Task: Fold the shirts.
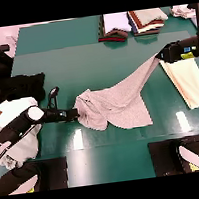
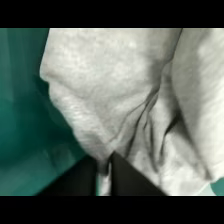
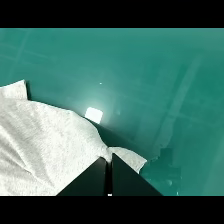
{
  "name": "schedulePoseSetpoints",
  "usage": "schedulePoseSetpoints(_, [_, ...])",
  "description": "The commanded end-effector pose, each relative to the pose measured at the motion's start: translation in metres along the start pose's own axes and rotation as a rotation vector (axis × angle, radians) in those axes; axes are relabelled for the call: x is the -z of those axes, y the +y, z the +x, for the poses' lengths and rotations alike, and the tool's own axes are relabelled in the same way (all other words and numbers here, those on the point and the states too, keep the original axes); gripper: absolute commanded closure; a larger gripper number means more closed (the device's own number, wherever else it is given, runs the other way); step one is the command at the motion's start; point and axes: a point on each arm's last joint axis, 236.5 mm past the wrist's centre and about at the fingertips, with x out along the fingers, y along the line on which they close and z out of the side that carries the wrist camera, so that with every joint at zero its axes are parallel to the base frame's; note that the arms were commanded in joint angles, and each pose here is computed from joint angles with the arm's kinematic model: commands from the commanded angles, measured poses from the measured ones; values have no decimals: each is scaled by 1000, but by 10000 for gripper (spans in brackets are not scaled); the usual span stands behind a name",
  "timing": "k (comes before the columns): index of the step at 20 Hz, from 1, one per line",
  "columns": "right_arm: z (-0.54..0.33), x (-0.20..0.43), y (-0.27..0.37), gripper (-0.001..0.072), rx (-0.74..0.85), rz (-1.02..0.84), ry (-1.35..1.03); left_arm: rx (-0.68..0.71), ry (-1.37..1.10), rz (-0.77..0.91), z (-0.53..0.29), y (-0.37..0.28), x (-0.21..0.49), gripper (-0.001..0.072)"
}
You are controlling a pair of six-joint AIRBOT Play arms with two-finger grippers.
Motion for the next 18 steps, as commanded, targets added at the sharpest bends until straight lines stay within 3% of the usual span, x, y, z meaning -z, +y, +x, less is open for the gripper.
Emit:
schedulePoseSetpoints(1, [-5, -4, 1, 699, 3, -6, -12, 19, -106, 38, -17, -17, -47, 686])
schedulePoseSetpoints(4, [-38, -39, 10, 699, 16, -51, -124, 7, -248, 151, -88, -42, -118, 686])
schedulePoseSetpoints(8, [-114, -94, 36, 699, 31, -151, -342, -103, -704, 388, -280, -96, -199, 686])
schedulePoseSetpoints(13, [-211, -124, 47, 699, 148, -243, -544, -169, -1158, 592, -490, -176, -157, 686])
schedulePoseSetpoints(18, [-268, -118, 36, 699, 295, -263, -609, -107, -1342, 651, -568, -212, -105, 686])
